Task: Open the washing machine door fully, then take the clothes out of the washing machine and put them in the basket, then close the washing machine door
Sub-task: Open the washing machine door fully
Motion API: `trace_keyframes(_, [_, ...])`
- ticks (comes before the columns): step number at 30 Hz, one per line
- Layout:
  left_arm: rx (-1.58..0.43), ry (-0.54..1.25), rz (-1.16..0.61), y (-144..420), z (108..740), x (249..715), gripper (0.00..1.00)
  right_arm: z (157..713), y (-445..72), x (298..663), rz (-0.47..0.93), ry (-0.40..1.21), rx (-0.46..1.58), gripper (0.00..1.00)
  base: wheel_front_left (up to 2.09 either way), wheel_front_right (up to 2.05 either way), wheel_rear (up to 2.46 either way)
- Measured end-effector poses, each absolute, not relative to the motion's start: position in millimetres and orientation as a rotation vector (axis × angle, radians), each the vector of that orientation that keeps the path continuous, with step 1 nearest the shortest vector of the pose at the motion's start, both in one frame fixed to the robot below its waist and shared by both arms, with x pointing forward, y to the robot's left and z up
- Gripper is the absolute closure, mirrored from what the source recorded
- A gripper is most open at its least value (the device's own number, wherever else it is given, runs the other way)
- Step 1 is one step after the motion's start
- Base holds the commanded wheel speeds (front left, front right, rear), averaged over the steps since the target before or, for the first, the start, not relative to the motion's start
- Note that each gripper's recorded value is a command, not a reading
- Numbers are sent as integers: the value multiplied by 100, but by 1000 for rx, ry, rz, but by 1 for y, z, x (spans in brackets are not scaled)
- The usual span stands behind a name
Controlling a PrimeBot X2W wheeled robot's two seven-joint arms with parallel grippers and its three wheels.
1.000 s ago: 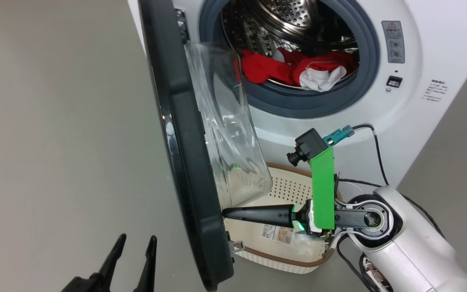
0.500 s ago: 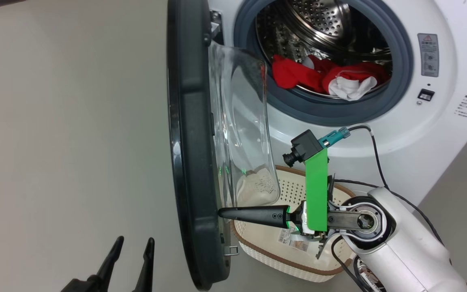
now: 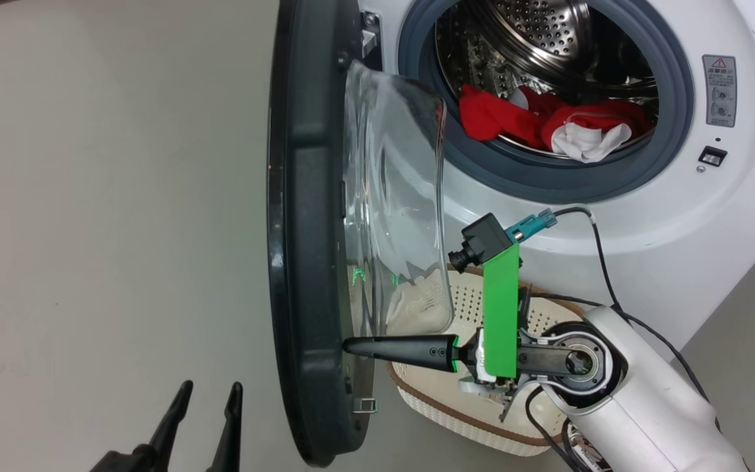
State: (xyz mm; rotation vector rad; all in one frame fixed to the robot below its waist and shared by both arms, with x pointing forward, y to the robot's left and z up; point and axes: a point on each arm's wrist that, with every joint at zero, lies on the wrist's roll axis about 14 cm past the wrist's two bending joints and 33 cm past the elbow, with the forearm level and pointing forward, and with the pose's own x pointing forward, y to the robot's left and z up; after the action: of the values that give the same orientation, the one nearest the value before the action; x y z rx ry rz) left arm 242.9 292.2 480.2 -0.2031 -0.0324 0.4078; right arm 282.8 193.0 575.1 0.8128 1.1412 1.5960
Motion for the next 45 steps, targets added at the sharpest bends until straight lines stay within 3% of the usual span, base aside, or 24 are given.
trace_keyframes(13, [-204, -40, 417, 295, 482, 242, 0, 573, 195, 279, 1591, 1146, 807, 100, 0, 0, 0])
trace_keyframes(14, [-204, -41, 415, 295, 482, 242, 0, 574, 195, 280, 1588, 1140, 810, 94, 0, 0, 0])
trace_keyframes(15, [-205, -42, 413, 294, 482, 242, 0, 574, 195, 281, 1583, 1134, 813, 70, 0, 0, 0])
trace_keyframes(17, [-206, -43, 406, 293, 482, 243, 0, 575, 194, 283, 1574, 1123, 819, 51, 0, 0, 0])
trace_keyframes(18, [-206, -42, 403, 292, 482, 244, 0, 574, 193, 284, 1568, 1117, 819, 24, 0, 0, 0])
trace_keyframes(19, [-206, -42, 399, 291, 482, 245, 0, 574, 192, 286, 1557, 1109, 827, 24, 0, 0, 0])
trace_keyframes(20, [-206, -39, 392, 290, 482, 248, 0, 570, 188, 290, 1531, 1104, 841, 0, 0, 0, 0])
trace_keyframes(45, [-212, -37, 326, 278, 481, 268, 0, 500, 111, 347, 1061, 915, 867, 0, 0, 0, 0])
